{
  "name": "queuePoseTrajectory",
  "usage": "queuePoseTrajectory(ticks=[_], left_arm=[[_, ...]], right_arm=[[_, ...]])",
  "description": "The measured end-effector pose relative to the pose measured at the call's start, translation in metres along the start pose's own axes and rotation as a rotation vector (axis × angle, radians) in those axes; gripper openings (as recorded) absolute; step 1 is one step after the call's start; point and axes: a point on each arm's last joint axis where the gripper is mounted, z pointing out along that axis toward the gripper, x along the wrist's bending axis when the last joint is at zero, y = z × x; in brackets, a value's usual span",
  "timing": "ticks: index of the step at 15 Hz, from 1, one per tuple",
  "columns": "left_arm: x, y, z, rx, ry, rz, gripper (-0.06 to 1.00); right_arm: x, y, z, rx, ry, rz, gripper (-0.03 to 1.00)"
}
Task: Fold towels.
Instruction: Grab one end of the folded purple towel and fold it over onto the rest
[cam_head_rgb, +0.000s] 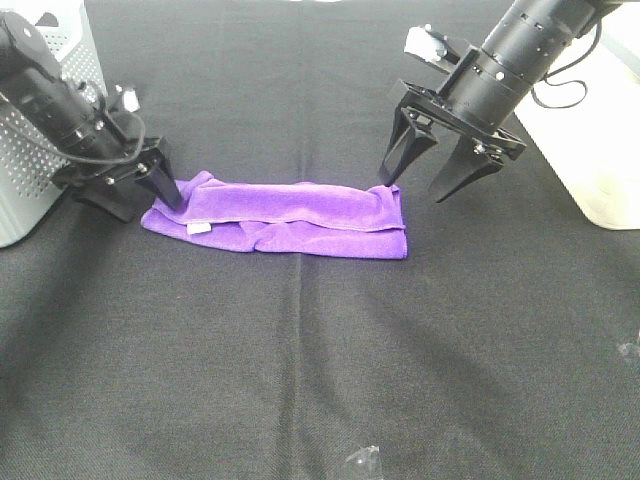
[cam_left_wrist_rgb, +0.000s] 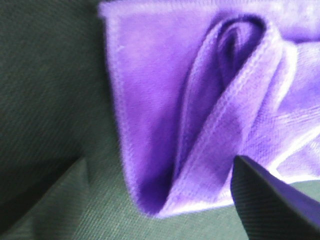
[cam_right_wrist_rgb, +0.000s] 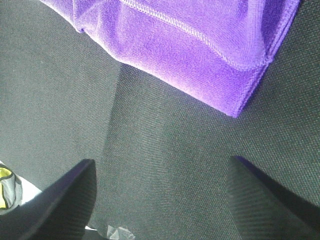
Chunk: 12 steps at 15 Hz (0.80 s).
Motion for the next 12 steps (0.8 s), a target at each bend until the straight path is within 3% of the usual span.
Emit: queuePoseTrajectory(ticks=[4, 9, 12], left_arm=[[0.000, 0.000, 0.002, 0.001, -0.033, -0.015, 0.73], [-0.047, 0.001, 0.030, 0.036, -0.155, 0.046, 0.73], [-0.051, 0.001, 0.033, 0.042, -0.175, 0.042, 0.73]], right_arm=[[0.000, -0.001, 0.000, 0.013, 0.003, 0.000, 0.69], [0.000, -0.001, 0.000, 0.013, 0.003, 0.000, 0.69], [0.000, -0.001, 0.000, 0.013, 0.003, 0.000, 0.69]])
